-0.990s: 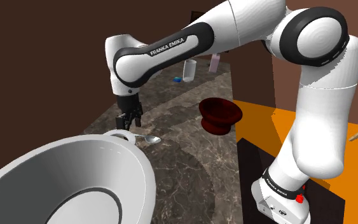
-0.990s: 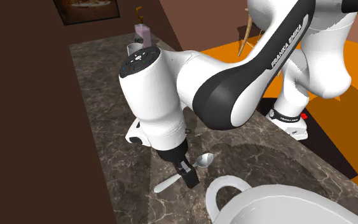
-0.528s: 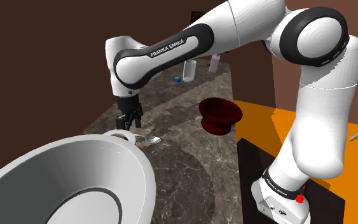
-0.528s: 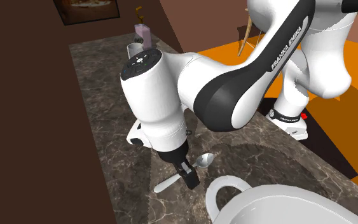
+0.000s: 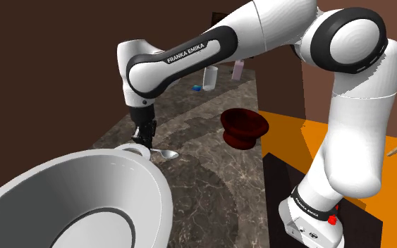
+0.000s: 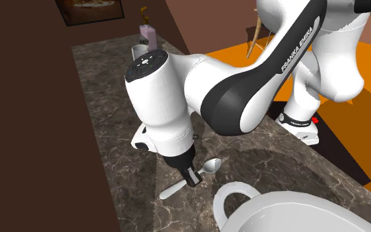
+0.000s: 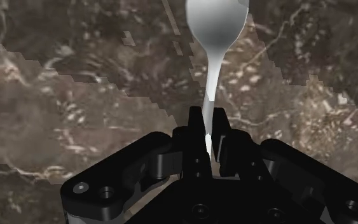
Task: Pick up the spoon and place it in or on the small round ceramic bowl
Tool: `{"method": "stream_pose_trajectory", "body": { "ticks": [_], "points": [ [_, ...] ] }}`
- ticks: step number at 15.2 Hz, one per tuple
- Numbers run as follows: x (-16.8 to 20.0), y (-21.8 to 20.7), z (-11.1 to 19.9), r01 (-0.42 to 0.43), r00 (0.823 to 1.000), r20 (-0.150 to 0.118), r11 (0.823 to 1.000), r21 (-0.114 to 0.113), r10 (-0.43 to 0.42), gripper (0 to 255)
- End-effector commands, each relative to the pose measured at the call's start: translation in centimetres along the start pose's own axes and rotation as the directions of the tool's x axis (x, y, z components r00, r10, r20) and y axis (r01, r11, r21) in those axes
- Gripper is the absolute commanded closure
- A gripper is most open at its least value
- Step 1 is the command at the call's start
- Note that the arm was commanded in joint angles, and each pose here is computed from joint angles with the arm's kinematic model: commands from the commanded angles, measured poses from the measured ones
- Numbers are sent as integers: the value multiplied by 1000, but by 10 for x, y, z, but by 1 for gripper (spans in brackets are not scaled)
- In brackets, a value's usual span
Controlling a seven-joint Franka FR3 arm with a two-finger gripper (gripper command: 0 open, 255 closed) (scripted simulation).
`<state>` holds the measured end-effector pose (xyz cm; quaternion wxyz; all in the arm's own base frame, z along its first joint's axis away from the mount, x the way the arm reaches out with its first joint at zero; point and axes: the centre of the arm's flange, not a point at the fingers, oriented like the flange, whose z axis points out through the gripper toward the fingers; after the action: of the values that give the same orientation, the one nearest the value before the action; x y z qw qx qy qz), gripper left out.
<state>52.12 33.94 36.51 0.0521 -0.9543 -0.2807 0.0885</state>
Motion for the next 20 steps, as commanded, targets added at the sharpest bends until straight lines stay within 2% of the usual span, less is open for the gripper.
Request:
{"method": "stream_pose_trajectory", "body": {
  "ticks": [1, 20],
  "points": [
    [0, -1, 2, 1, 1000, 2, 1000, 1, -1, 255],
    [-13, -15, -92, 1, 1000, 2, 1000, 1, -1, 255]
  ]
}}
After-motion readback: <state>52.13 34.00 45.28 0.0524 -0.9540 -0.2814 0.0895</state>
